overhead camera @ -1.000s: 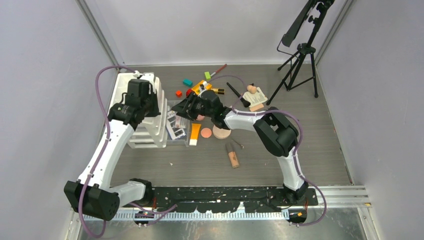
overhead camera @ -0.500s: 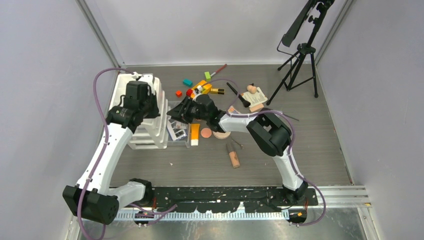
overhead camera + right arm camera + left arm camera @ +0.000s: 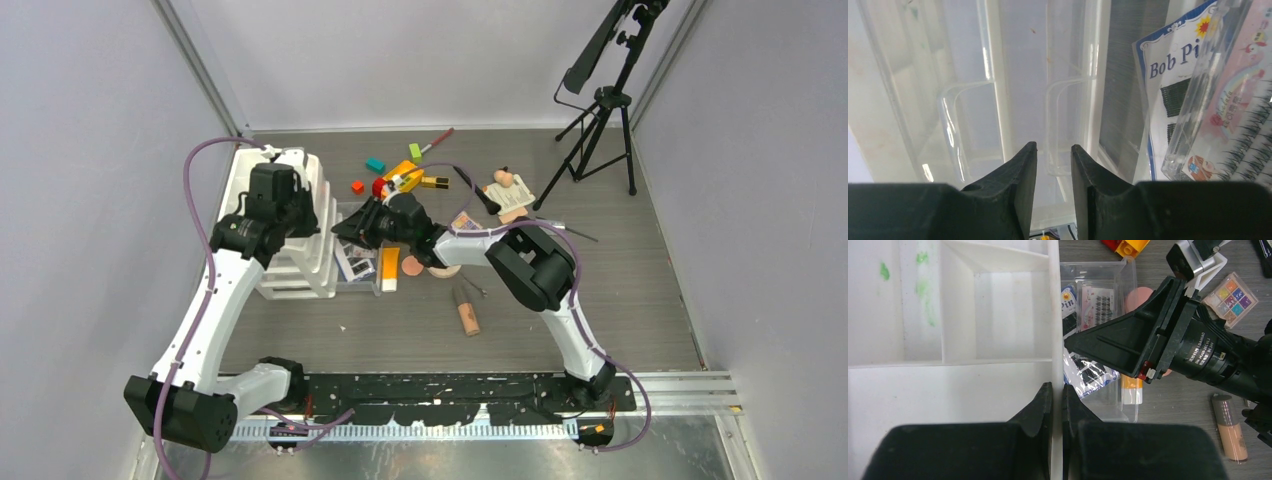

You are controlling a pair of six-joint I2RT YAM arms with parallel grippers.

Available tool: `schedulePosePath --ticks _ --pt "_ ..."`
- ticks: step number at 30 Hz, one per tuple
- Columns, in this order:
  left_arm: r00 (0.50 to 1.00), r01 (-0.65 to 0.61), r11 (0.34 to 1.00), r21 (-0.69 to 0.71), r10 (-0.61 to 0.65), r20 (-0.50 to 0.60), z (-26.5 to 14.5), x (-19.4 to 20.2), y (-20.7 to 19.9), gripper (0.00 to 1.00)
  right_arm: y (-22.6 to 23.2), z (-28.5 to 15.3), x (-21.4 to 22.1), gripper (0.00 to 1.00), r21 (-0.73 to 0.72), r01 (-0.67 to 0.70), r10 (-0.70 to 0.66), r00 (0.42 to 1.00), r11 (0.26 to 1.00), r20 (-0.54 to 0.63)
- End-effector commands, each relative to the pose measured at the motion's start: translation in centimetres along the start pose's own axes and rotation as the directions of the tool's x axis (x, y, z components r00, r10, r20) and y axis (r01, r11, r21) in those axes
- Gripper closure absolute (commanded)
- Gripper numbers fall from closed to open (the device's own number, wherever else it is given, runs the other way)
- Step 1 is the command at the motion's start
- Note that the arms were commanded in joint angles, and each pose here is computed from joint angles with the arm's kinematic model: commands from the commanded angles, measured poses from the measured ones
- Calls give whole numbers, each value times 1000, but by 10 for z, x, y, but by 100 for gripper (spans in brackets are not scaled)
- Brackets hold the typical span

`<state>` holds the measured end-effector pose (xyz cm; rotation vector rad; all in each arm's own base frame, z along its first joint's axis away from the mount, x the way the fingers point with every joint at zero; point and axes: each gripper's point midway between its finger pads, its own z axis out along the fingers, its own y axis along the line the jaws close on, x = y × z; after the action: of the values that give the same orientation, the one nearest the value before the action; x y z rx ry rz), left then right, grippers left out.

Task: Organize the makeup
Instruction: Close the drawer in the storage box.

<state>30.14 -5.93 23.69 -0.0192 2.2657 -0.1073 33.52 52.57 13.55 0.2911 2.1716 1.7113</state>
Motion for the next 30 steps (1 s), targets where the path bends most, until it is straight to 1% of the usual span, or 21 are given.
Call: schedulePosePath --ticks 1,6,12,18,23,26,30 --pt "980 30 998 57 -40 193 -15 -47 -9 100 31 4 -9 65 -101 18 -14 999 995 45" --pt "980 31 998 52 -41 196 -16 -47 -8 100 39 -8 -19 65 -71 85 -79 993 994 84" --pt "979 31 998 54 -41 199 -16 -48 -9 100 38 -10 -22 65 -76 77 -71 994 994 84" --pt "978 31 998 56 -42 206 -18 -48 -8 100 19 -7 -24 68 1 71 -70 993 997 99" --pt "977 30 998 63 -42 207 -18 -48 -10 100 25 -4 -21 70 -22 74 -72 994 997 79" --pt "978 30 998 63 -42 206 -18 -48 -10 100 30 -6 -20 69 -32 91 -88 993 995 77" --pt "977 32 998 58 -43 208 -19 -48 -9 100 35 -12 -24 67 0 147 -146 985 989 91"
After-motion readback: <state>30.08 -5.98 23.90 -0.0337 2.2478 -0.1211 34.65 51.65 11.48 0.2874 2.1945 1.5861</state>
